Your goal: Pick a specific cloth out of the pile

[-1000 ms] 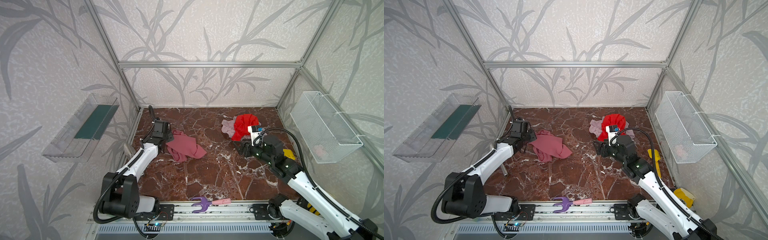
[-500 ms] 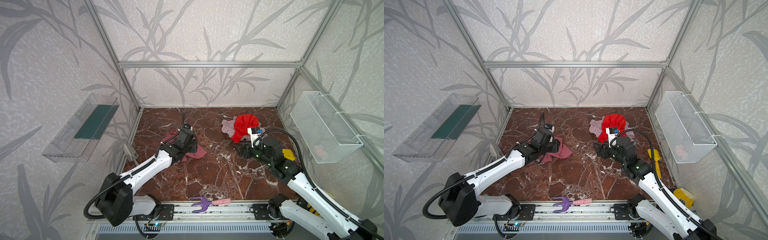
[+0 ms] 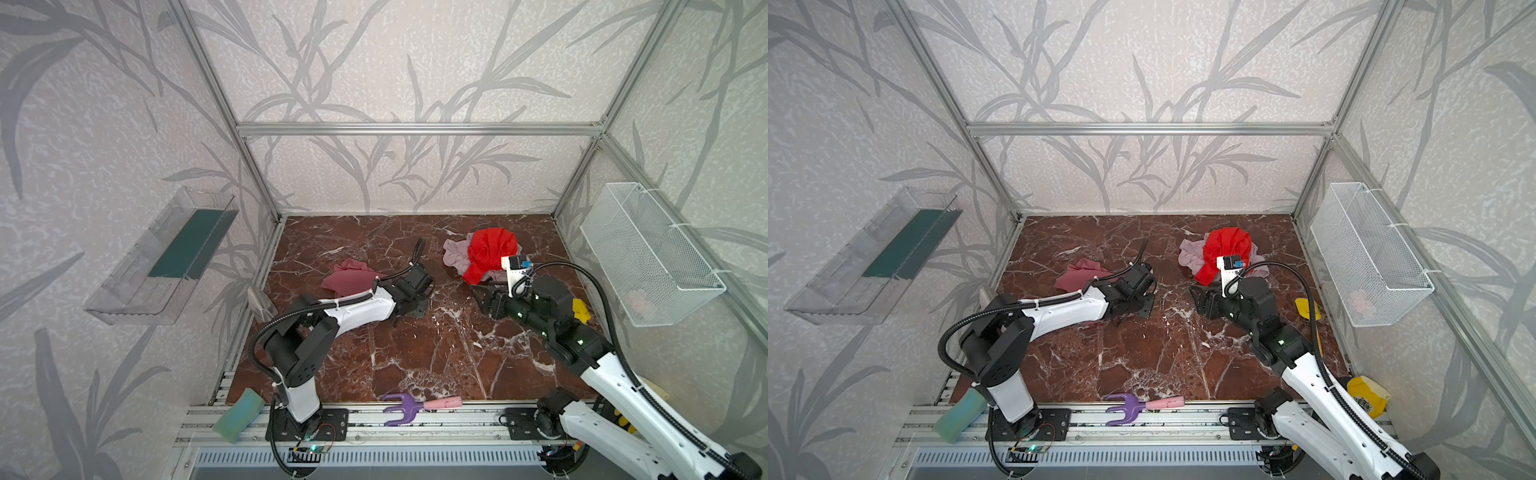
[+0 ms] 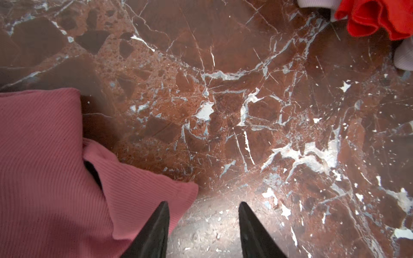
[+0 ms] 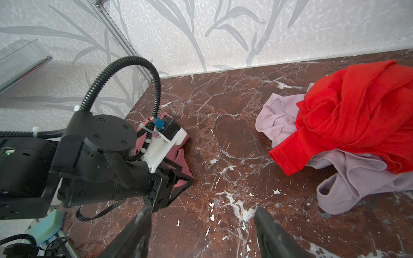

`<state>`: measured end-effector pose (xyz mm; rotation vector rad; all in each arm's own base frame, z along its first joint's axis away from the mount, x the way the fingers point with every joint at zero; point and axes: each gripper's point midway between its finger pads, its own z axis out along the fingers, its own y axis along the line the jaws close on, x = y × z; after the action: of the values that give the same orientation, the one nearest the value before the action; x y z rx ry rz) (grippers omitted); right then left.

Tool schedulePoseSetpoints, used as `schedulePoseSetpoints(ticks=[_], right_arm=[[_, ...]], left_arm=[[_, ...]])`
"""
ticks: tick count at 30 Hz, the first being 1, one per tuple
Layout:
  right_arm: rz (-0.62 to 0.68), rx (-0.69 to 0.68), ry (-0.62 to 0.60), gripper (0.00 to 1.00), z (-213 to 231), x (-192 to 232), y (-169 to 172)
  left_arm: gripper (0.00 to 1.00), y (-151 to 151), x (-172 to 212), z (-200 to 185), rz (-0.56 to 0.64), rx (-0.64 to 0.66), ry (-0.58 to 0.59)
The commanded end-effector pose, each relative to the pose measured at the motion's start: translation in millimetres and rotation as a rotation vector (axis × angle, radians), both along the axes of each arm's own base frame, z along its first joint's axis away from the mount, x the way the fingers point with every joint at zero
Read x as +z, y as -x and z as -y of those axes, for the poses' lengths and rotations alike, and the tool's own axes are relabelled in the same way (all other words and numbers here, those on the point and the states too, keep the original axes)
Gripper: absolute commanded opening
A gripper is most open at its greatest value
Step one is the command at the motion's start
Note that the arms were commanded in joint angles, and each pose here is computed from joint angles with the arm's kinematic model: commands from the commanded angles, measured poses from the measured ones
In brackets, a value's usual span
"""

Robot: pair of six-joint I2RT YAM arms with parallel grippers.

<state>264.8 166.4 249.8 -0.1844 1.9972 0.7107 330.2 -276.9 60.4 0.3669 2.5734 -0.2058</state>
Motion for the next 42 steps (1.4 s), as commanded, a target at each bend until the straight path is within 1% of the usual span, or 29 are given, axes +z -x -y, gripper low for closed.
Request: schedulePoseSetpoints(ticks=[1,14,18,21,23,25,26,28,29,32,36,40,42], right_arm=[[-0.002,-0.009,0.007,0.72,2.7,-3.9,0.6],[-0.008,0.007,0.001,0.72,-3.1,-5.8,-4.4],[-0.010,0.009,0.001,0.73,-4.5,-5.8,-5.9],[-0.011,0.007,0.003,0.73,-4.5,-6.8,-6.8],[-0.011,0.005,0.003,0.73,-4.1,-6.6,-7.4],[-0.012,0.004,0.005,0.73,-4.0,-7.0,-7.3],[-0.012,0.004,0.006,0.73,-4.0,-6.7,-7.3],[-0.010,0.004,0.004,0.73,-3.8,-5.0,-6.7],[-0.008,0.004,0.003,0.72,-3.7,-4.1,-6.6],[-0.004,0.002,0.001,0.73,-3.2,-2.3,-6.2],[-0.007,0.003,-0.007,0.72,-3.8,-1.4,-6.3],[-0.007,0.009,-0.022,0.72,-6.0,0.3,-6.4],[-0.005,0.012,-0.027,0.73,-6.8,1.3,-6.7]], left_arm=[[0.49,-4.4,-3.7,-5.3,0.005,0.012,-0.057],[0.46,-12.3,-36.2,-6.5,-0.034,0.006,-0.158],[0.43,-12.5,-44.8,-8.9,-0.046,0.009,-0.185],[0.36,-12.6,-49.8,-10.7,-0.052,0.012,-0.200],[0.26,-12.8,-51.4,-12.1,-0.054,0.018,-0.210],[0.13,-13.2,-50.3,-13.4,-0.051,0.021,-0.216],[0.08,-13.5,-48.2,-13.7,-0.047,0.025,-0.214],[0.01,-14.4,-37.6,-13.7,-0.029,0.030,-0.198],[0.00,-14.6,-31.3,-13.1,-0.021,0.031,-0.187],[0.00,-16.7,0.9,-9.9,0.030,0.033,-0.127],[0.00,-19.0,55.6,-12.1,0.123,0.045,-0.053],[0.00,-23.8,108.3,-26.8,0.246,0.072,0.011],[0.00,-26.5,127.2,-39.0,0.294,0.092,0.045]])
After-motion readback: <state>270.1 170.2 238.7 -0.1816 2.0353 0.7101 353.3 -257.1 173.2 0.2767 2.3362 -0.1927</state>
